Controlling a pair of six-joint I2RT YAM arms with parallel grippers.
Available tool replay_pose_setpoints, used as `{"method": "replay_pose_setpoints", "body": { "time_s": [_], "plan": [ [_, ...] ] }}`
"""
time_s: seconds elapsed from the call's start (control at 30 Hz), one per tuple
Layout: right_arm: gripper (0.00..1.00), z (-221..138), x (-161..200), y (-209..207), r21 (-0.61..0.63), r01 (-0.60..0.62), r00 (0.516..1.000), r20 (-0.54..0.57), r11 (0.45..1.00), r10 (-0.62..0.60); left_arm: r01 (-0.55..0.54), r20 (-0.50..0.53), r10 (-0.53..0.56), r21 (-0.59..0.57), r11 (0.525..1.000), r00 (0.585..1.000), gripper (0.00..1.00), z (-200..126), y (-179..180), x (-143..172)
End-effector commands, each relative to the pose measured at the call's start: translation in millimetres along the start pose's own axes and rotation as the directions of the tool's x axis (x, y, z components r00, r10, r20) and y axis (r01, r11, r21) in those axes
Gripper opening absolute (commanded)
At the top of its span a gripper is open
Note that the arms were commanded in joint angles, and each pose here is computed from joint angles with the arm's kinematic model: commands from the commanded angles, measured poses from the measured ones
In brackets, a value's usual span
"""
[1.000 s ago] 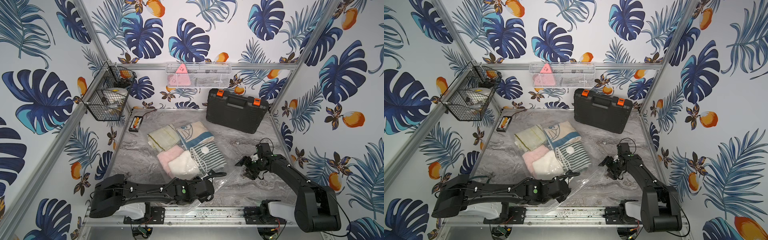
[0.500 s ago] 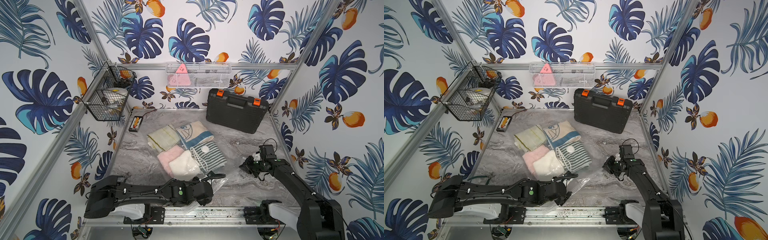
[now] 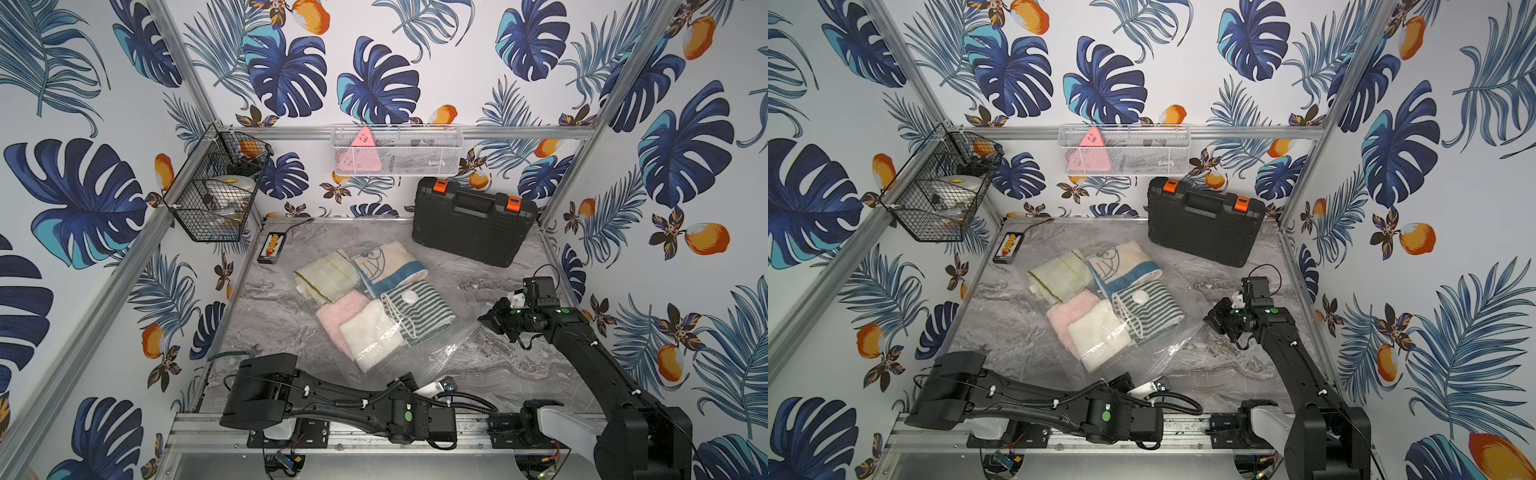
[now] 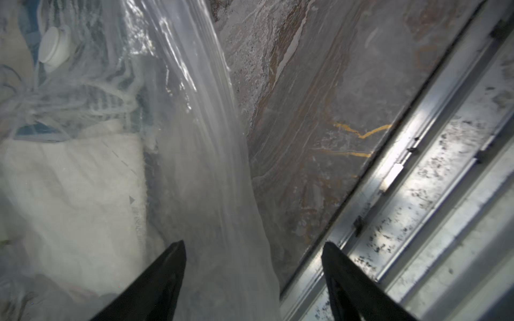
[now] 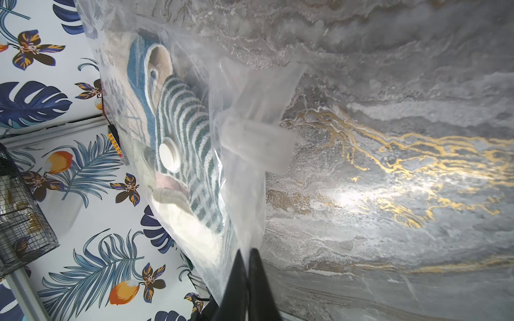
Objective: Place the folded towel into the vacuum bag
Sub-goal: Close the vacuum bag at the center of the board.
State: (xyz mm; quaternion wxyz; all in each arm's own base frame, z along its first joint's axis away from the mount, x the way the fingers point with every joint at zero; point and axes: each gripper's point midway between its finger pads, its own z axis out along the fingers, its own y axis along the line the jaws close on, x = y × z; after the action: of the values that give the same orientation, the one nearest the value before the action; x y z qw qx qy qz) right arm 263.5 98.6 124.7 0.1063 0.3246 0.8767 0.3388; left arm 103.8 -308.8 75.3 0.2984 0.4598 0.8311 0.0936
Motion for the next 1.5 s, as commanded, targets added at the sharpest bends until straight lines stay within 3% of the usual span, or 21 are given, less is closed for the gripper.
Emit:
{"method": "replay_pose_setpoints", "body": {
  "time_s": [0.0,0.07,0.17,0.2,0.33,0.4,0.5,0.63,0.93,1.17,1.37,1.47],
  "plan": [
    [0.00,-4.8,-3.9,16.8,-0.042,-0.006,1.000,-0.003,0.999,0.006,-0.054,-0.028,0.048,-0.247,0.967,0.998,0.70,-1.2,42.9,10.1],
    [0.00,-10.0,-9.7,32.5,-0.074,-0.002,1.000,0.005,0.997,0.002,-0.054,-0.005,0.054,-0.291,0.955,0.999,0.53,-6.5,56.5,7.5],
    [0.00,-23.5,-21.3,67.8,-0.143,0.020,1.000,0.020,0.990,-0.017,0.001,0.088,0.024,-0.277,0.961,0.996,0.04,-33.7,85.1,-12.5],
    [0.00,-30.0,-25.4,81.9,-0.166,0.034,0.999,0.025,0.986,-0.030,0.036,0.137,0.000,-0.261,0.965,0.991,0.00,-49.2,99.7,-23.4],
    [0.00,-73.3,-37.5,145.2,-0.264,0.125,0.991,0.082,0.956,-0.107,0.175,0.262,-0.134,-0.138,0.975,0.956,0.00,-103.1,169.1,-56.2],
    [0.00,-99.2,-39.4,169.1,-0.296,0.172,0.981,0.135,0.940,-0.137,0.214,0.305,-0.166,-0.133,0.968,0.938,0.00,-132.8,203.7,-64.6],
    [0.00,-112.7,-34.8,178.2,-0.314,0.190,0.978,0.145,0.930,-0.150,0.218,0.313,-0.186,-0.069,0.974,0.931,0.00,-147.2,211.6,-69.2],
    [0.00,-98.9,-26.4,151.9,-0.273,0.160,0.984,0.118,0.948,-0.132,0.225,0.269,-0.241,0.092,0.970,0.932,0.00,-126.9,175.2,-63.1],
    [0.00,-61.0,-18.0,91.4,-0.144,0.117,0.992,0.071,0.983,-0.108,0.305,0.157,-0.342,0.219,0.927,0.926,0.00,-82.8,136.0,-34.6],
    [0.00,-50.0,-8.3,56.0,-0.043,0.129,0.991,0.049,0.991,-0.127,0.470,-0.001,-0.474,0.131,0.873,0.881,0.00,-31.6,148.6,3.7],
    [0.00,-28.0,30.9,37.9,-0.038,0.115,0.992,-0.042,0.993,-0.117,0.580,-0.053,-0.580,-0.005,0.814,0.813,0.00,-23.2,194.1,36.7],
    [0.00,-18.3,47.2,47.8,-0.037,0.145,0.988,-0.053,0.989,-0.147,0.586,-0.095,-0.586,-0.032,0.809,0.804,0.00,-19.3,205.3,45.5]
  ]
}}
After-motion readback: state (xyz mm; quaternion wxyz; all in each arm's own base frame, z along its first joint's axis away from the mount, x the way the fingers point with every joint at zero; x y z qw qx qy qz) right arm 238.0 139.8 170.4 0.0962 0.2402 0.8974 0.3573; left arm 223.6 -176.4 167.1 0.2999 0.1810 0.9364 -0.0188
